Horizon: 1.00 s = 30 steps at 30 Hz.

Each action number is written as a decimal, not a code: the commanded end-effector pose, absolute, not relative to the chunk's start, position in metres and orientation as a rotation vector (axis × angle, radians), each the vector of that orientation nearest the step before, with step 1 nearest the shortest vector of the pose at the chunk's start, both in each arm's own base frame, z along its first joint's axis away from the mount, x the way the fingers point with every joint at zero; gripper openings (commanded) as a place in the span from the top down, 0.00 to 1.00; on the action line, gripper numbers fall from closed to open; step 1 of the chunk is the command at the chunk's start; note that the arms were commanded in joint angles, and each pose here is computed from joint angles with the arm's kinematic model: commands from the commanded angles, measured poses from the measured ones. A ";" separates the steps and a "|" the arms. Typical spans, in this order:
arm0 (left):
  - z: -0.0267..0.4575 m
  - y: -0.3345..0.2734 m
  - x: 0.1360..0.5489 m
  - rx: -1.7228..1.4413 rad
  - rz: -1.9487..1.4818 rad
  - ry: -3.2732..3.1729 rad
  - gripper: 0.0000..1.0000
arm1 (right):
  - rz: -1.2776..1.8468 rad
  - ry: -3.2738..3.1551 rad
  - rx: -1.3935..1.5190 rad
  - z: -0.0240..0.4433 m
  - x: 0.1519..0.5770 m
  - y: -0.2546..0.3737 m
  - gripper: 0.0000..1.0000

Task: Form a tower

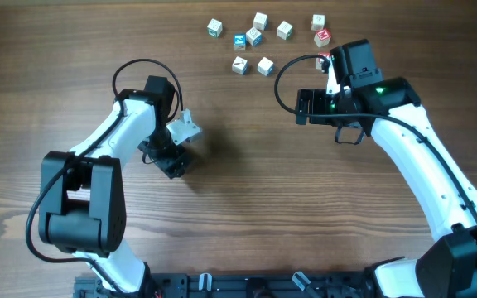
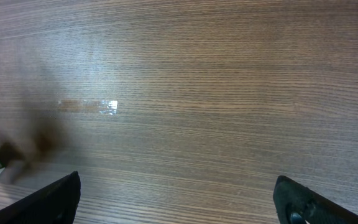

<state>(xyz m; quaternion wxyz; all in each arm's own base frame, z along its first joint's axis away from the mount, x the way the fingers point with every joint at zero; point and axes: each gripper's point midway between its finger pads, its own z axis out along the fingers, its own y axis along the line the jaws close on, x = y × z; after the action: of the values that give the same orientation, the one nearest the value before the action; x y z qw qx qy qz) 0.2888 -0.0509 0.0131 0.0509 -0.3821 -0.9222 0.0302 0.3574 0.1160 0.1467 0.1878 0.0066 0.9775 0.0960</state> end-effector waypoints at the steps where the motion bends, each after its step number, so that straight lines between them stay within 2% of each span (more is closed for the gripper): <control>1: 0.014 -0.051 0.292 -1.163 0.086 -2.810 0.14 | 0.242 2.745 -0.008 0.146 0.357 0.114 0.00; 7: 0.029 -0.053 0.300 -1.176 0.075 -2.841 0.09 | 0.242 2.745 -0.008 0.146 0.357 0.114 0.00; 17: 0.033 -0.055 0.303 -1.181 0.089 -2.852 0.09 | 0.242 2.745 -0.008 0.146 0.357 0.114 0.00; 23: 0.033 -0.055 0.303 -1.181 0.089 -2.852 0.21 | 0.242 2.745 -0.008 0.146 0.357 0.114 0.00; 30: 0.033 -0.055 0.303 -1.181 0.089 -2.852 0.24 | 0.242 2.745 -0.008 0.146 0.357 0.114 0.00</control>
<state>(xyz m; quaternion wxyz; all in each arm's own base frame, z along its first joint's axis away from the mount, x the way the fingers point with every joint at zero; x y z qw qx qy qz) 0.2962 -0.0521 0.0235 0.0449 -0.3810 -0.9231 0.0288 0.3574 0.1160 0.1467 0.1879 0.0064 0.9775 0.0960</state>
